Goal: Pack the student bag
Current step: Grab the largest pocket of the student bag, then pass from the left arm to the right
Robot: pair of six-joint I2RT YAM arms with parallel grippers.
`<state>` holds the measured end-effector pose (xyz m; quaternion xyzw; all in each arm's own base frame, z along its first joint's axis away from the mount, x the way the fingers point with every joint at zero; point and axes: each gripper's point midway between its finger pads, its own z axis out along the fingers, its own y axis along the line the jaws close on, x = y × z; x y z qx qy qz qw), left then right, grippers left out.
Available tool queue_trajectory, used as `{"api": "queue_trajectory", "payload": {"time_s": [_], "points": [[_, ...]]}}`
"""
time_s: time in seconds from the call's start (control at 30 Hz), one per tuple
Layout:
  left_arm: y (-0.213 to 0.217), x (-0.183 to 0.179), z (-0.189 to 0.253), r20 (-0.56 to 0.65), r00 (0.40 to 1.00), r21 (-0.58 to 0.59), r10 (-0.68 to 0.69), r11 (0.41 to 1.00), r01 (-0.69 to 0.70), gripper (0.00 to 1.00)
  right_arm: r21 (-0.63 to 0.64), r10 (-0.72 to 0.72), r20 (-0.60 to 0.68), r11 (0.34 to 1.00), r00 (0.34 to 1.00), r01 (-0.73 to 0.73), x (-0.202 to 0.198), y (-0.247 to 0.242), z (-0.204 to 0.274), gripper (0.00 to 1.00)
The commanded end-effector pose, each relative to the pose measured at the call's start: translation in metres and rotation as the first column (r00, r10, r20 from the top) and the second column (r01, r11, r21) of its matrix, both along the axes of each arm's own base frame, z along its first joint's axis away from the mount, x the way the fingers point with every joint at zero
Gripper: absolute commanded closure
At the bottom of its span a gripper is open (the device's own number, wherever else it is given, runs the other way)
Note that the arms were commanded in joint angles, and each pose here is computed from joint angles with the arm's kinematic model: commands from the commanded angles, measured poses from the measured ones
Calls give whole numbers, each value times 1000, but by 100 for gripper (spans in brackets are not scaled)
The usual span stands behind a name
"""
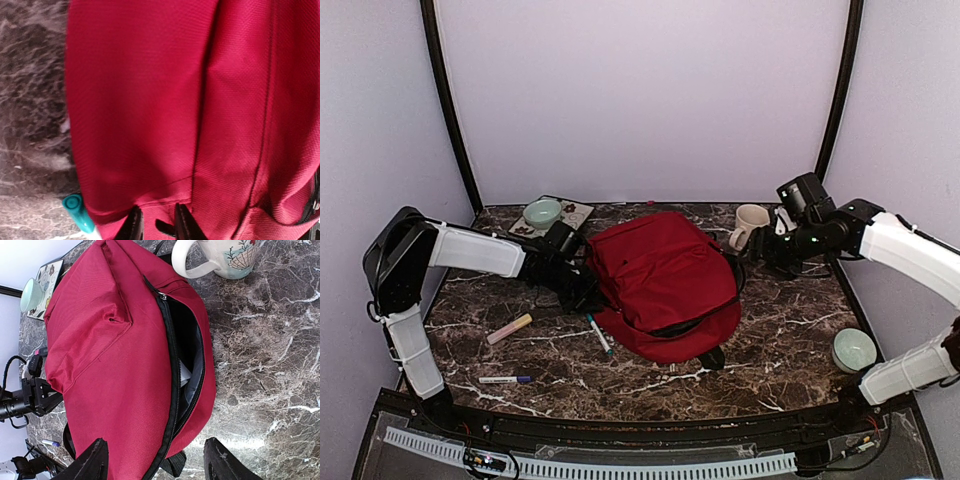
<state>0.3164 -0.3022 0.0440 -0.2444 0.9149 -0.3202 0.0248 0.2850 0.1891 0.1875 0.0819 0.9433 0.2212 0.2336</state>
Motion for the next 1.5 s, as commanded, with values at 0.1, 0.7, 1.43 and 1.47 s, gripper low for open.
{"api": "queue_trajectory", "payload": {"time_s": [0.1,0.7,1.43,1.47], "points": [[-5,10,16,71,997,-27,-6,1000,8,84,-5,-2,-25,1000,1000,1,-11,-3,-8,34],[69,5,64,264,964,82,24,995,-47,100,-39,76,-45,996,996,-78,-26,10,-19,38],[97,-54,72,372,916,64,-152,988,139,100,-121,551,78,832,831,-541,-10,257,18,33],[97,-56,72,371,916,65,-154,988,140,100,-98,551,69,833,832,-544,-12,269,15,33]]}}
